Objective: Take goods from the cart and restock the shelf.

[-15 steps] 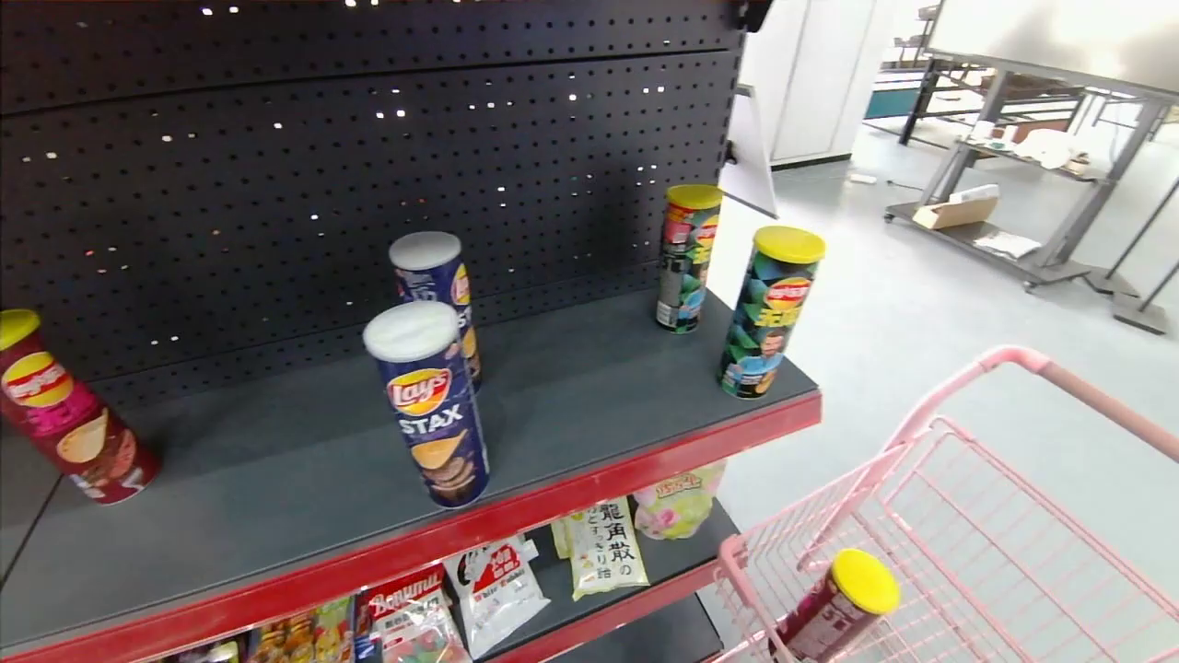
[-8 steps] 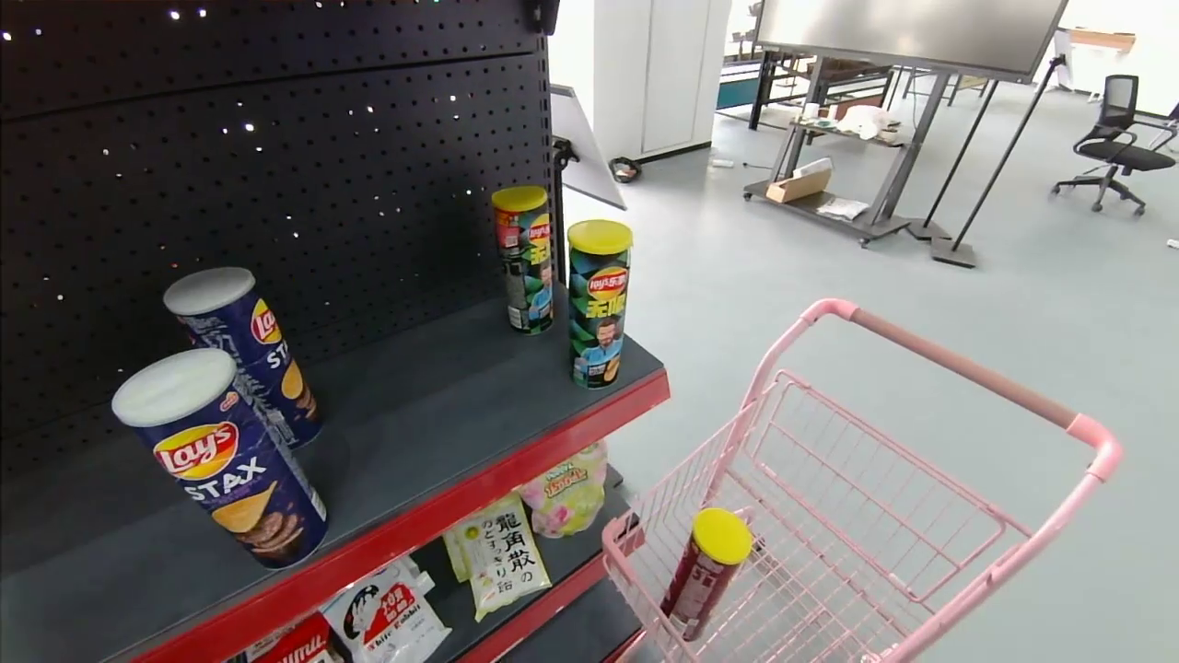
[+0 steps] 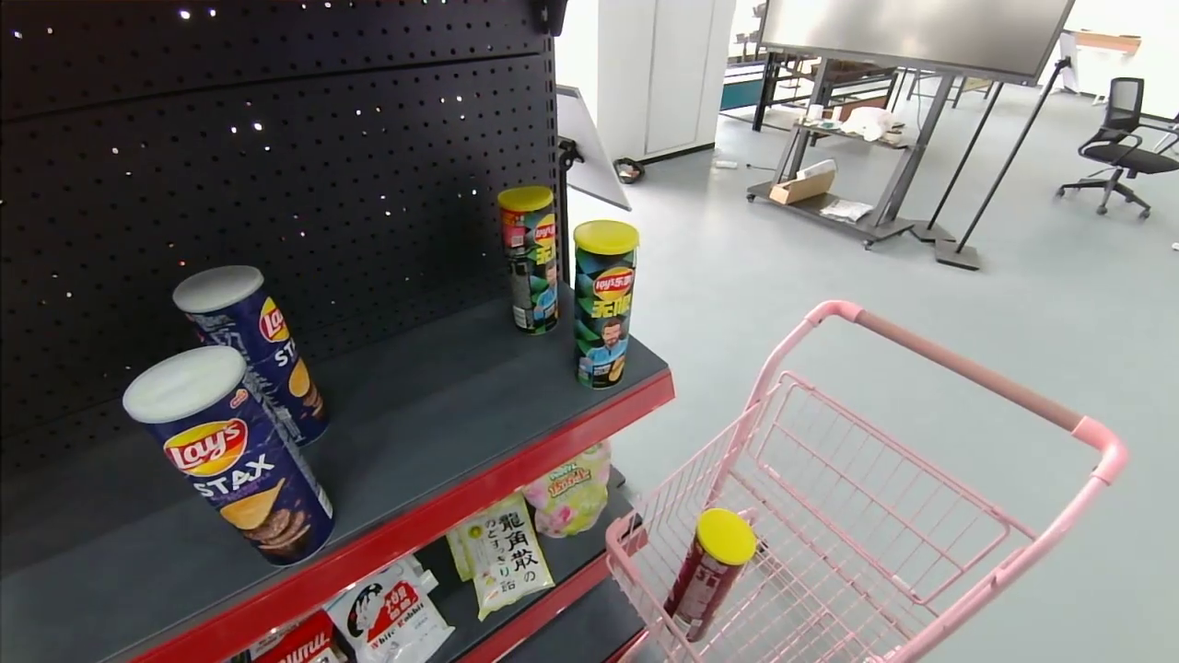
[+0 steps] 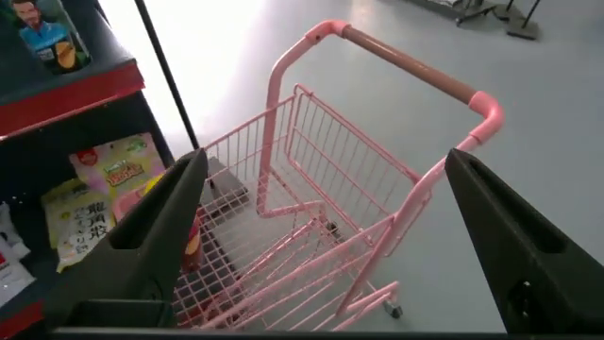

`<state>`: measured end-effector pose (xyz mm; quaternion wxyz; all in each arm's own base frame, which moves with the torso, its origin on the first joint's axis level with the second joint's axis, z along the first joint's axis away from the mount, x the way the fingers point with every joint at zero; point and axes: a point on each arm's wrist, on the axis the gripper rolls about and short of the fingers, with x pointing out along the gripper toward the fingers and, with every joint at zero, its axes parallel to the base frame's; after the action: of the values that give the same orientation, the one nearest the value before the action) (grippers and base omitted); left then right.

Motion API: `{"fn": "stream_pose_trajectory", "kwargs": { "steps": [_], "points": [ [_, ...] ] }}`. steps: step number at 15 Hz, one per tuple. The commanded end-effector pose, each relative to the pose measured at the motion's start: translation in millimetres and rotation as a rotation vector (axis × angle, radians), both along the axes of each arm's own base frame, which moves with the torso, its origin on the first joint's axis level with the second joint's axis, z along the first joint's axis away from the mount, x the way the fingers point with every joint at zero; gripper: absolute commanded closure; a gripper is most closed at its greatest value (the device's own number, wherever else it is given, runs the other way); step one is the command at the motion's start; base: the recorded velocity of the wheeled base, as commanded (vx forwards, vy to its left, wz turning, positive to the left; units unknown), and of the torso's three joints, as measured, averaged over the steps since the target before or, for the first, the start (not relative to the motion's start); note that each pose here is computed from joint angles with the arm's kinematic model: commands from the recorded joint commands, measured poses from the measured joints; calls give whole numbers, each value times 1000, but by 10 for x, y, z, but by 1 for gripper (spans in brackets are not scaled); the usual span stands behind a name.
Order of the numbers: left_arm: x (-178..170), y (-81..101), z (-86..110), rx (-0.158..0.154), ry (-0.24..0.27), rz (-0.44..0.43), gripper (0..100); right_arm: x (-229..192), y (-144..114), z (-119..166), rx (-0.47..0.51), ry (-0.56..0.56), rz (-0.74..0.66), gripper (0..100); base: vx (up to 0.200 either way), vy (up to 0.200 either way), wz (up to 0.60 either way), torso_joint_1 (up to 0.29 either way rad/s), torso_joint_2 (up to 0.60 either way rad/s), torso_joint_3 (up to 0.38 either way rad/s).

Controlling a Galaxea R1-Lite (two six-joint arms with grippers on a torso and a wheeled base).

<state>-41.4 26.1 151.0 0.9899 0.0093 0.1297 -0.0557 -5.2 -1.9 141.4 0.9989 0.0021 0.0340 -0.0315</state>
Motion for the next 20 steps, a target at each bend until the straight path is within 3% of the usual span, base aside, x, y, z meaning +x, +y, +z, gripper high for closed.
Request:
{"fn": "stream_pose_trajectory", "kwargs": {
  "steps": [1, 4, 9, 14, 20],
  "points": [
    [-54, -8, -44, -20, 9, 63, 0, 987, 124, 94, 97, 273, 107, 0, 0, 0, 0, 0, 0, 0],
    [-52, -9, -122, 0, 52, 63, 0, 1500, 326, -133, 84, 480, 227, 0, 0, 0, 0, 0, 0, 0],
    [-43, -12, -212, 10, 64, 70, 0, 1911, 562, -226, 55, 575, 298, 0, 0, 0, 0, 0, 0, 0],
    [-42, -12, -327, 47, 76, 60, 0, 1956, 646, -357, 43, 621, 323, 0, 0, 0, 0, -107, 257, 146],
    [-48, -10, -311, 44, 67, 62, 0, 1977, 820, -451, 15, 629, 394, 0, 0, 0, 0, -146, 345, 196]
  ]
}}
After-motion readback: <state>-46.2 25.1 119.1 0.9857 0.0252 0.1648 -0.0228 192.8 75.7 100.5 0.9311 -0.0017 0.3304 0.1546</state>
